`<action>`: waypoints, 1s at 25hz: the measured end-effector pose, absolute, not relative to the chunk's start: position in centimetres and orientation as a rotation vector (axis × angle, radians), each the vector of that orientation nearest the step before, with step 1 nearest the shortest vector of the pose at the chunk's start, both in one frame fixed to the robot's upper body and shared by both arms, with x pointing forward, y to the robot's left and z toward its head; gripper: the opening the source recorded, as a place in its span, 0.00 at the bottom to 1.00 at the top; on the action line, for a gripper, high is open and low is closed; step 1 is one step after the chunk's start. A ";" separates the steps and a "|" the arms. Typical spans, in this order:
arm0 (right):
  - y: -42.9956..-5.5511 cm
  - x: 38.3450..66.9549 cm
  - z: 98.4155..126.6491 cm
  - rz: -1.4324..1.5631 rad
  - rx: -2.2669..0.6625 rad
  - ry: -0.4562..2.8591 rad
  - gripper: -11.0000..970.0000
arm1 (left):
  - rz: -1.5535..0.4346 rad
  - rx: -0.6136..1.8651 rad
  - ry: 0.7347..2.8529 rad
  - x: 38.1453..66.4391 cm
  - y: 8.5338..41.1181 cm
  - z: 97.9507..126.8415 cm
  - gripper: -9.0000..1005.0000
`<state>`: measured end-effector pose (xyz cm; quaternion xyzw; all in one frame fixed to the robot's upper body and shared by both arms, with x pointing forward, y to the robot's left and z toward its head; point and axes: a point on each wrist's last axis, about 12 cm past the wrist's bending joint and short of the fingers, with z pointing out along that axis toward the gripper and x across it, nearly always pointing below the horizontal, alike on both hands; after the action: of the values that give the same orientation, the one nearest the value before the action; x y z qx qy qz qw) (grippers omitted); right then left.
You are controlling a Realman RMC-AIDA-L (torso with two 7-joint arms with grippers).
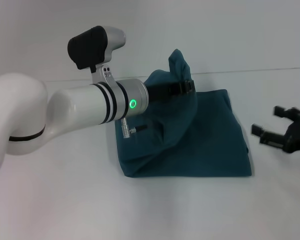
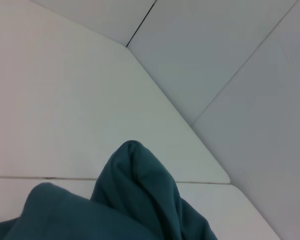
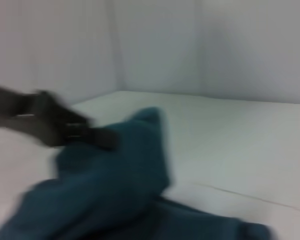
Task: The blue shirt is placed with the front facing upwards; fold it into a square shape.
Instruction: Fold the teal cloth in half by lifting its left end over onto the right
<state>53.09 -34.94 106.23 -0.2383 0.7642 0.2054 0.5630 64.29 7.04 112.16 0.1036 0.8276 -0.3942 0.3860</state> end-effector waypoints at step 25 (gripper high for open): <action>-35.9 48.4 108.3 0.643 -0.865 1.731 0.97 | -1.032 0.249 2.103 64.1 7.0 112.1 0.07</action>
<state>48.39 -35.88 108.33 -0.3615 0.7230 0.2688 0.5238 64.09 7.02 112.09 0.0975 0.8246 -0.4047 0.3831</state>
